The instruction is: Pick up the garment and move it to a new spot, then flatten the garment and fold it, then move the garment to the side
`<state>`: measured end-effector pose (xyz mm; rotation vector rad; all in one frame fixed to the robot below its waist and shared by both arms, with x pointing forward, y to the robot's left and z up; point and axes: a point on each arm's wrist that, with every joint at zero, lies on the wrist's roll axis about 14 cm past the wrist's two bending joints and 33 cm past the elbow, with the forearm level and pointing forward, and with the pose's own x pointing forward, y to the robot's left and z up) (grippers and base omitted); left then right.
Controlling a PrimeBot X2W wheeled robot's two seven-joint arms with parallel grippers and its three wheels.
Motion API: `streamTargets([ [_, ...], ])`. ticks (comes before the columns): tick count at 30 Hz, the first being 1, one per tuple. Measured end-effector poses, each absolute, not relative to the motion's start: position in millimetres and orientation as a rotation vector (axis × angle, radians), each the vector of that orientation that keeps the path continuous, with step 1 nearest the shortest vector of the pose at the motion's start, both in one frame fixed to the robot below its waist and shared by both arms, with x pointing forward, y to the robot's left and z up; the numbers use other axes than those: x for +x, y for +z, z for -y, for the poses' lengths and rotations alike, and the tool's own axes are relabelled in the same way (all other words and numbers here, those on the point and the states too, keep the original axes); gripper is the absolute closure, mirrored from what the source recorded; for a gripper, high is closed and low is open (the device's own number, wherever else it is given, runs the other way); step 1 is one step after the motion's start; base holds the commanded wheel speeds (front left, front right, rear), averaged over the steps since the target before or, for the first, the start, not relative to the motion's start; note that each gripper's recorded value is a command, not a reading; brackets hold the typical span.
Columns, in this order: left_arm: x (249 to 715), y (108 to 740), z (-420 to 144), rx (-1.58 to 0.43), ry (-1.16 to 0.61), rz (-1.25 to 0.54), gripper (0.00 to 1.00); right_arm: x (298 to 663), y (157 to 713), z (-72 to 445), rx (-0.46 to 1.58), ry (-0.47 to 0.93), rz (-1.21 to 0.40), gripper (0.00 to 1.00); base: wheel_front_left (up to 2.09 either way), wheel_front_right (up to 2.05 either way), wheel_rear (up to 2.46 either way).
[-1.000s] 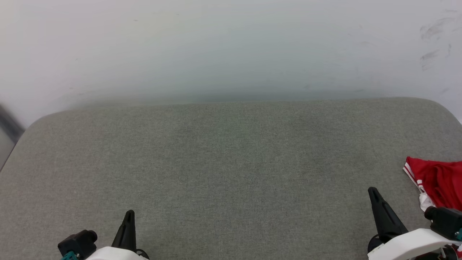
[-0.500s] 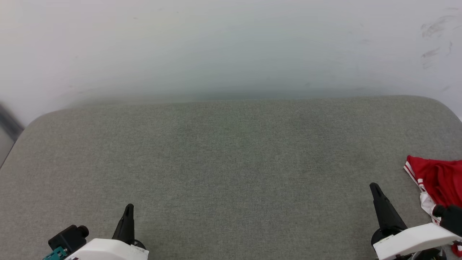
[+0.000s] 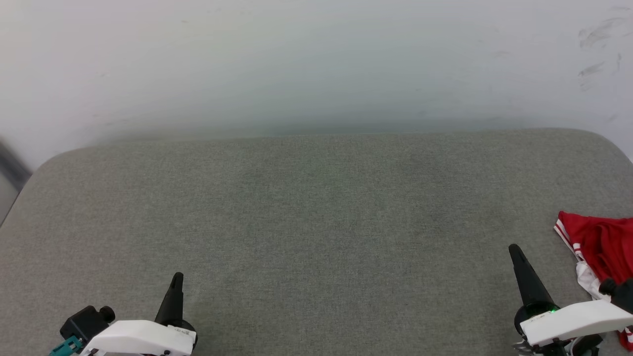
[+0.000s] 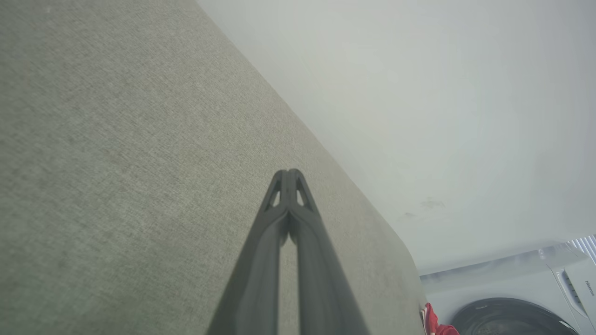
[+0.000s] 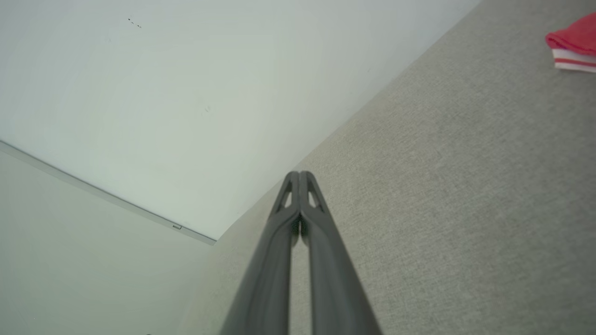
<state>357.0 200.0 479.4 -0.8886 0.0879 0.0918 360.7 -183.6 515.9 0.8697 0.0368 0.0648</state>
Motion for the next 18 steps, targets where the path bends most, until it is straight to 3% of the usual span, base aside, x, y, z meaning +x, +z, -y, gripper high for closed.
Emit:
streamTargets([
  [18,366.9,485.3,-199.7,-1.115,0.080,-0.076,1.00,369.3,512.8,189.0,1.097,0.044,-0.033,1.00,0.00,0.00,0.00],
])
